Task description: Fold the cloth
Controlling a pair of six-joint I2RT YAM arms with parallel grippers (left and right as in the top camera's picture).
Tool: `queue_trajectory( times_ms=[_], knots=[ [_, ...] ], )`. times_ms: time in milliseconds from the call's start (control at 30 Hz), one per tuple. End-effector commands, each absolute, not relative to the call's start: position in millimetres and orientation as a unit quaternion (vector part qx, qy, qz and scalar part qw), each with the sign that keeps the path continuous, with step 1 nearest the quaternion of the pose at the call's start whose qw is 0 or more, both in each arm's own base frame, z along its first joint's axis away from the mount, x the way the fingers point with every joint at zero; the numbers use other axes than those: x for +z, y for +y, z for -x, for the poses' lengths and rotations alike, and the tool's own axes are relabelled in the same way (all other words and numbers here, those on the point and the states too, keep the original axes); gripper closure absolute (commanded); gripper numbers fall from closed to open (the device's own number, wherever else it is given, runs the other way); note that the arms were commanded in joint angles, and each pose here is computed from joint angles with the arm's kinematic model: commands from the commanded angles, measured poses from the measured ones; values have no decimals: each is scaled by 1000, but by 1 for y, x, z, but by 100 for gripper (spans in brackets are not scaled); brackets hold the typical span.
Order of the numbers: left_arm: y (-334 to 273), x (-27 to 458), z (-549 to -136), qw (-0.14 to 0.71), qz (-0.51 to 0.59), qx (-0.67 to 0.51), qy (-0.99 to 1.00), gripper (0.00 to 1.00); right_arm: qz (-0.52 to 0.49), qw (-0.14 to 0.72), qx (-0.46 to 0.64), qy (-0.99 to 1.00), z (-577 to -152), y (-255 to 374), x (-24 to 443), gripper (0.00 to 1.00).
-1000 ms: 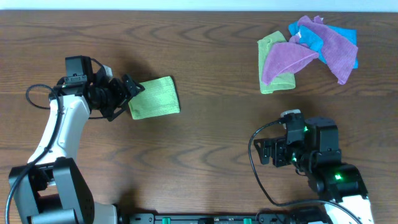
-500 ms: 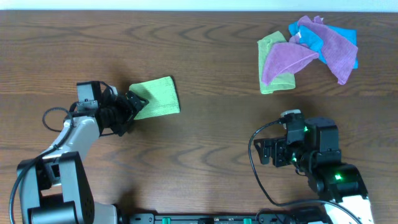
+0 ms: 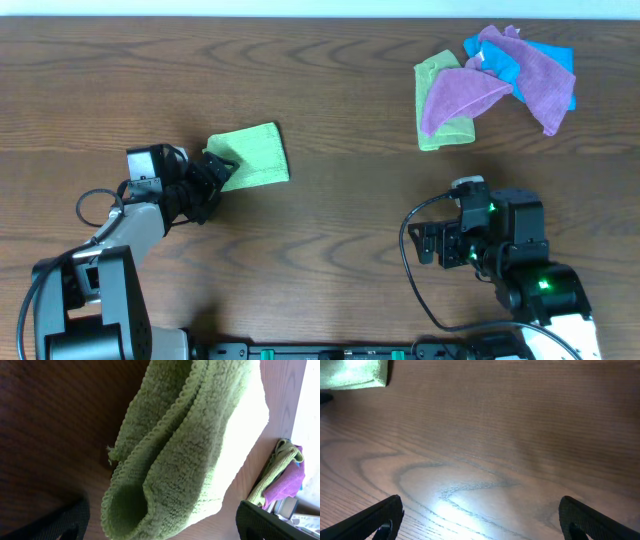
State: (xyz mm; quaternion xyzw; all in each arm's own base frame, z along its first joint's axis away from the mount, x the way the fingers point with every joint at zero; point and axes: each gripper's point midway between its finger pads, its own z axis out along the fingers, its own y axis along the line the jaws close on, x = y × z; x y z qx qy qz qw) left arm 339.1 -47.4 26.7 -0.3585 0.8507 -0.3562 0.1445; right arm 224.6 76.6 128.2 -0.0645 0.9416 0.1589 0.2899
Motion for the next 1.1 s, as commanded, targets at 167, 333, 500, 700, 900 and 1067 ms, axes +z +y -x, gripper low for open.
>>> queue_trajectory(
  times_ms=[167,333,500,700,900,1067],
  knots=[
    [-46,16,-342,161,367,-328,855,5,54,290,157,943,-224,73,126,1],
    [-58,6,-347,157,365,-331,856,5,54,290,157,943,-224,73,126,1],
    [-59,-5,-350,157,367,-322,859,0,54,290,157,943,-224,73,126,1],
    [-57,-17,-361,177,355,-321,860,36,54,290,157,943,-224,73,126,1],
    [-58,-22,-367,187,340,-327,862,88,54,290,157,943,-224,73,126,1],
    [-65,-4,-381,209,312,-367,851,94,54,290,157,943,-224,73,126,1]
  ],
)
